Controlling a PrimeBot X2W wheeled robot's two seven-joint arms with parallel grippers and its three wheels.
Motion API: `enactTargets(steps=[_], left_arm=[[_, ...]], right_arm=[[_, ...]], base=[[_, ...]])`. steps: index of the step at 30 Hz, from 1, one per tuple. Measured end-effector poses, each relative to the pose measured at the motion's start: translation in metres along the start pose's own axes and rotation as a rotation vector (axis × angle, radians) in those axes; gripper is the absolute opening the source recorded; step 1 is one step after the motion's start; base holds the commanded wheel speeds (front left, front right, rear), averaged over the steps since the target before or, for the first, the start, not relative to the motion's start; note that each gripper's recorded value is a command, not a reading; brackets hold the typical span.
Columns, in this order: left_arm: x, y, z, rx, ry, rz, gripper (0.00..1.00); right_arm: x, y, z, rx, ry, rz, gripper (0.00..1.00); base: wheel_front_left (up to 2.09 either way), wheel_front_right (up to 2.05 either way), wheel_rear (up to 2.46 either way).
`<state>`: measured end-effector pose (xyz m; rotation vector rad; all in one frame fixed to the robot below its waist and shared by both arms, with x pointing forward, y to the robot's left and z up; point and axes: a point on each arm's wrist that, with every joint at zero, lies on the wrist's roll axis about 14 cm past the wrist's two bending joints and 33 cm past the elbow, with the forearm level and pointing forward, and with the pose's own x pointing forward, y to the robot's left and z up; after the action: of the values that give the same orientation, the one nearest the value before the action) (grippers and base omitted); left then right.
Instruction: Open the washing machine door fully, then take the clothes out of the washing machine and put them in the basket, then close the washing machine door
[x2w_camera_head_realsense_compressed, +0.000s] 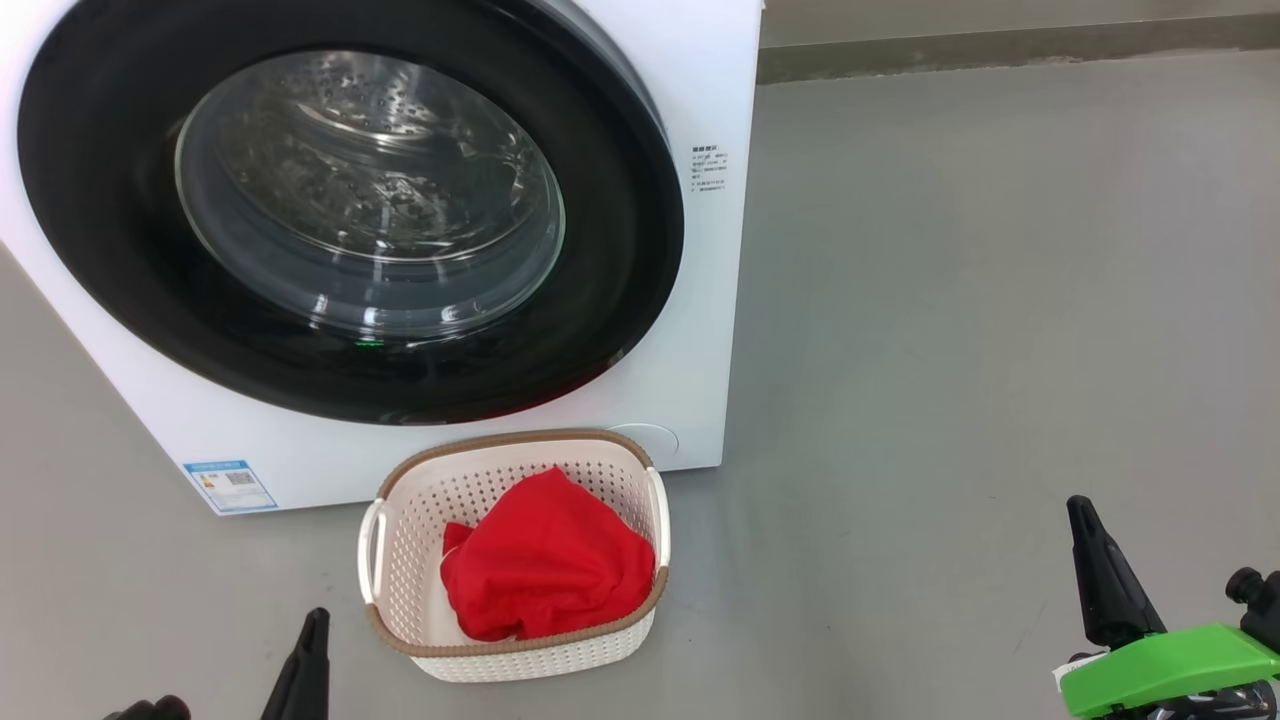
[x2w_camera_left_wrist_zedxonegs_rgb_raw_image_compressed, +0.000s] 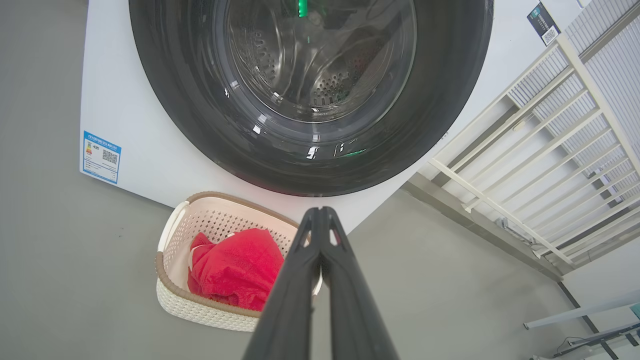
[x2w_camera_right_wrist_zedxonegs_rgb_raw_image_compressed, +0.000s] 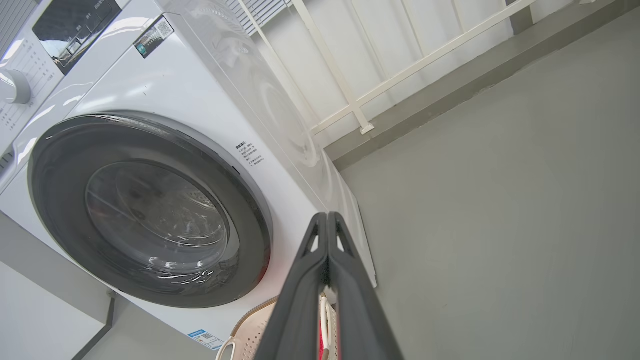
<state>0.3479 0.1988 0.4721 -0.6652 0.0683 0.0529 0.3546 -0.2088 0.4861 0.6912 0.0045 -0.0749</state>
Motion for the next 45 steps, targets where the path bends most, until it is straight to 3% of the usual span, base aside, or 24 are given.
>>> enactTargets(steps=[45], left_arm=[[0.014,-0.002,-0.002,-0.508,0.032,0.024,0.0]], right_arm=[[0.01,-0.006,-0.007,0.491,0.046,-0.048,0.0]], base=[[0.0,0.0,0.0]])
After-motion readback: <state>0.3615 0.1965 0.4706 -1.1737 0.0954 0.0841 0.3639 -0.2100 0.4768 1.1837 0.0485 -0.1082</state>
